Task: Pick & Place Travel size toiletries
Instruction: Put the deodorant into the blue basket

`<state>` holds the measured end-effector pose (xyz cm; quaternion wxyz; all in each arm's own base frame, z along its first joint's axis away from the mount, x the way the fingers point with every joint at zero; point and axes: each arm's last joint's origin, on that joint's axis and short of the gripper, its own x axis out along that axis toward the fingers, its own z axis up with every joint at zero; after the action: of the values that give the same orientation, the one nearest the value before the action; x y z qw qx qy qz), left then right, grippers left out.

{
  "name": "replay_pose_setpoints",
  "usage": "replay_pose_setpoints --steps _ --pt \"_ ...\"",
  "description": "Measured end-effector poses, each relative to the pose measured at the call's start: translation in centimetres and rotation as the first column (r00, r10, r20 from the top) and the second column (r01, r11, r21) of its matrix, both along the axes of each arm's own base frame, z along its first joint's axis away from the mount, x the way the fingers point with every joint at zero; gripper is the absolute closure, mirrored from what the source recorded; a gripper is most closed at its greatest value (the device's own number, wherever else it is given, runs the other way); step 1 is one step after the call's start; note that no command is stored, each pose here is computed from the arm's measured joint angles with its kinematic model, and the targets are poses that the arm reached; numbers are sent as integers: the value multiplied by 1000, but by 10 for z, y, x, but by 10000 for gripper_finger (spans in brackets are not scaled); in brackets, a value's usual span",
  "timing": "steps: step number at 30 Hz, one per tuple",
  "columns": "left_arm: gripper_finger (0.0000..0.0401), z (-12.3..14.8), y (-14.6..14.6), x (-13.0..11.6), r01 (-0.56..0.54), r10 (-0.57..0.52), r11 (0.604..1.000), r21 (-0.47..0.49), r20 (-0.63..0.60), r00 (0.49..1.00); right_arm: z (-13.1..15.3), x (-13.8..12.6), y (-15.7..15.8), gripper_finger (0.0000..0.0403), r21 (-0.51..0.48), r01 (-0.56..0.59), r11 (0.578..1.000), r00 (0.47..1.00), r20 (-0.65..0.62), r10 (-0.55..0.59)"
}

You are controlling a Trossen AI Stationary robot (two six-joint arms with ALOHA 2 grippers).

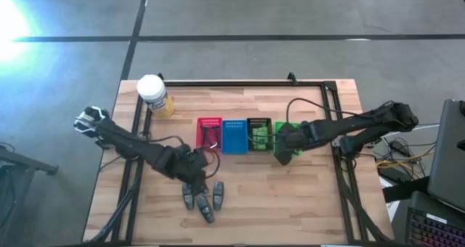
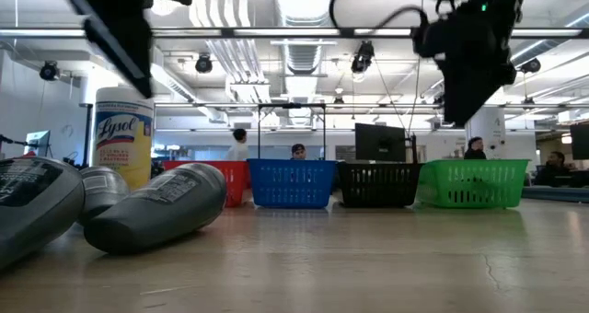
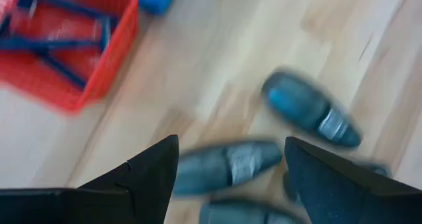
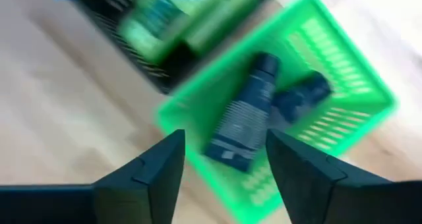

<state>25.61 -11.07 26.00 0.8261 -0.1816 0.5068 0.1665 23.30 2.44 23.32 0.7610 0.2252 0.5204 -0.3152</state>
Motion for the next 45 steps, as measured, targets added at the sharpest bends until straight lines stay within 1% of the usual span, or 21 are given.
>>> replay_pose_setpoints --steps 3,5,6,8,10,12,13,15,18,19,20,21,23,24,25,26,28,34,38,43,45 --pt "121 -4 -3 -7 28 -29 1000 -4 -67 997 8 3 8 181 49 -15 999 995 99 10" --pt "121 -8 -5 -10 138 -136 990 9 -102 985 11 9 14 175 90 -59 994 986 162 44" --pt "121 -10 -6 -11 207 -203 978 27 -118 972 11 11 18 172 101 -93 991 981 182 73" --pt "121 -14 -7 -13 344 -330 936 73 -149 932 10 16 23 168 102 -168 981 967 209 144" --pt "121 -19 -6 -15 470 -445 875 115 -192 875 8 18 28 164 87 -224 971 958 202 203" --pt "121 -25 -3 -16 558 -520 818 143 -230 822 6 20 31 161 75 -253 964 951 202 234" --pt "121 -28 -1 -16 580 -538 802 142 -250 805 5 20 32 159 74 -260 963 950 196 241" --pt "121 -35 5 -16 587 -550 805 87 -262 793 3 22 33 156 92 -245 965 954 198 224" --pt "122 -46 18 -16 512 -495 859 -2 -265 828 2 23 35 151 156 -202 967 963 209 167" --pt "122 -49 21 -15 500 -484 866 -7 -260 835 2 24 35 150 177 -187 966 964 221 146" --pt "123 -51 22 -15 516 -499 857 -1 -261 827 2 24 36 148 196 -177 964 966 222 132" --pt "125 -53 23 -15 563 -541 826 9 -268 797 2 24 36 146 210 -173 962 968 214 128" --pt "129 -57 23 -17 695 -656 718 41 -297 694 1 24 36 142 220 -177 959 968 214 130" --pt "131 -58 23 -18 748 -699 660 61 -315 642 2 24 36 140 218 -182 959 967 214 135" --pt "133 -59 24 -18 786 -729 613 78 -327 601 2 23 36 138 215 -188 958 967 212 142" --pt "135 -60 24 -17 810 -749 579 94 -330 574 2 23 36 136 212 -193 958 966 211 148" --pt "137 -61 25 -14 835 -776 537 118 -319 544 2 23 36 132 211 -194 958 966 212 149" --pt "138 -70 23 -9 875 -830 456 160 -277 483 1 24 36 123 209 -195 958 966 211 150" --pt "137 -78 22 -8 886 -850 435 160 -252 462 1 24 36 118 200 -206 958 964 208 164" --pt "140 -87 22 -10 894 -870 429 129 -209 447 0 23 35 113 175 -197 965 966 204 160" --pt "140 -89 22 -10 893 -871 429 135 -201 449 -1 24 35 112 174 -196 965 966 201 160"
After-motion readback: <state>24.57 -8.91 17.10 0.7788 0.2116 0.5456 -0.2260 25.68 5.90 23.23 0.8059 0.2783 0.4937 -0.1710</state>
